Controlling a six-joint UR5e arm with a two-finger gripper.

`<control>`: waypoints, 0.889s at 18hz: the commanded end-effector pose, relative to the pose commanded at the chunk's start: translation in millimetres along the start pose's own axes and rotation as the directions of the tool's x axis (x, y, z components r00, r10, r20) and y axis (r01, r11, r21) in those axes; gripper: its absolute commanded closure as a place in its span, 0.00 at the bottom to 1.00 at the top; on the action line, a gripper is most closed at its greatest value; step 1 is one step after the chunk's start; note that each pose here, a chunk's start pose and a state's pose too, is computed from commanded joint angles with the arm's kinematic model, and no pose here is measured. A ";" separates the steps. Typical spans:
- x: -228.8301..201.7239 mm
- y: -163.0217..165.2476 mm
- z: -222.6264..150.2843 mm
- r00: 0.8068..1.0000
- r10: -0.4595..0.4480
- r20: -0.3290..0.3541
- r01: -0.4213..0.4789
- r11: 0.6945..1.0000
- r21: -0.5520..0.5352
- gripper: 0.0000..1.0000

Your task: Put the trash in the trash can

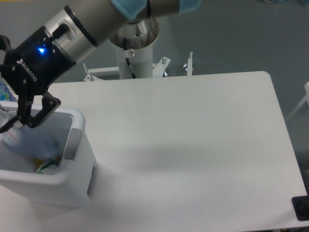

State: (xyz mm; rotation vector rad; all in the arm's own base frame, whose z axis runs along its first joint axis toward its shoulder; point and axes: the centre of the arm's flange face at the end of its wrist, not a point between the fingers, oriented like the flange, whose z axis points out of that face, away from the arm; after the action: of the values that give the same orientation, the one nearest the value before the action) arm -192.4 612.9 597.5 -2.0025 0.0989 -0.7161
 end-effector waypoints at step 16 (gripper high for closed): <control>-202.7 114.4 -178.9 0.845 0.137 0.516 -0.035 0.979 -0.202 0.00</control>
State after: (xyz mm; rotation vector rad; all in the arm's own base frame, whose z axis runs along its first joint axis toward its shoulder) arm -428.0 485.6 477.2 -2.2903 -0.0751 -0.0754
